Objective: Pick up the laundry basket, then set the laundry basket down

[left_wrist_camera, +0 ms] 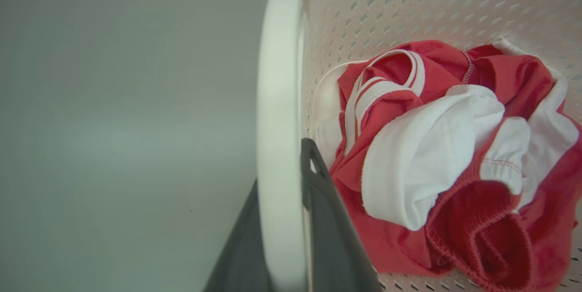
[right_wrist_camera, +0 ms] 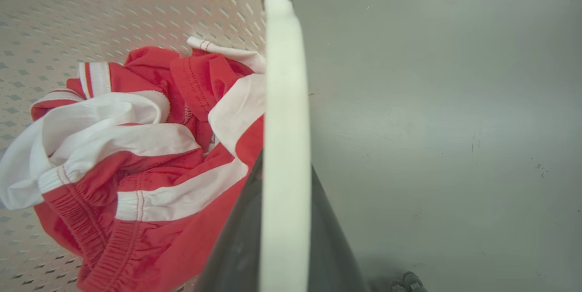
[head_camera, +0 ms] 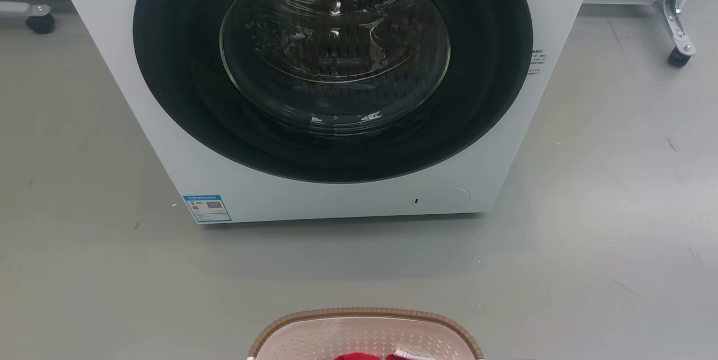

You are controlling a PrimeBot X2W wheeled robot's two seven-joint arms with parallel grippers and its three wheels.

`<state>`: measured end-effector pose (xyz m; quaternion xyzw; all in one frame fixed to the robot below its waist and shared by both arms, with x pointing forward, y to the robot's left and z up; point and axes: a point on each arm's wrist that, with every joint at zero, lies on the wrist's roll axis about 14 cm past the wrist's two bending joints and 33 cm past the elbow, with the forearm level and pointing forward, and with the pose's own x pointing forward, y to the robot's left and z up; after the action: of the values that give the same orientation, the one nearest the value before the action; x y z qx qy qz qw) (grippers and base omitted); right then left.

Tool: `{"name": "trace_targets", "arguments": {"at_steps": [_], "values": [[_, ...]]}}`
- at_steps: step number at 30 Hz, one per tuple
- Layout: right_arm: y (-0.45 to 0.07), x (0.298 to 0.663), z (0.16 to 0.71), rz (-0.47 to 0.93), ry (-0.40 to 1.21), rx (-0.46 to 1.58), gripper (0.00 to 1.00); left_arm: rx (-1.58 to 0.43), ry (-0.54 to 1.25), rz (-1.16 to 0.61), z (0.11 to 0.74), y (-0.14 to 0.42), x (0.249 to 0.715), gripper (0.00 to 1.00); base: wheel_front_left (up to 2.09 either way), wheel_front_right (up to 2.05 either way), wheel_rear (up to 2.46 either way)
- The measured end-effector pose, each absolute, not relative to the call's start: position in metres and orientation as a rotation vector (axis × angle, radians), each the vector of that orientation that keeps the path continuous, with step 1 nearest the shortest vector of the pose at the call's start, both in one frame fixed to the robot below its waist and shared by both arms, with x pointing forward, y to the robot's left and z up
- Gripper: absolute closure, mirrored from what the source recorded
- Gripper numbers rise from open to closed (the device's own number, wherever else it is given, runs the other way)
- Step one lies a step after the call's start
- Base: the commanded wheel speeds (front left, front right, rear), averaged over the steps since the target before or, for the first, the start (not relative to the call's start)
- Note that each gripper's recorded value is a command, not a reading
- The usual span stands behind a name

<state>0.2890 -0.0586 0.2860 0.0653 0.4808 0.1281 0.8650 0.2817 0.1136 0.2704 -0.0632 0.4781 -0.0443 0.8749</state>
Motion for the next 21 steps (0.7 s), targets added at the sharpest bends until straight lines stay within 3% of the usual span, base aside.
{"name": "trace_targets", "arguments": {"at_steps": [21], "values": [[-0.0570, 0.2916, 0.2829, 0.271, 1.013, 0.143, 1.00, -0.129, 1.008, -0.096, 0.2658, 0.1140, 0.2826, 1.00, 0.00, 0.00, 0.00]]}}
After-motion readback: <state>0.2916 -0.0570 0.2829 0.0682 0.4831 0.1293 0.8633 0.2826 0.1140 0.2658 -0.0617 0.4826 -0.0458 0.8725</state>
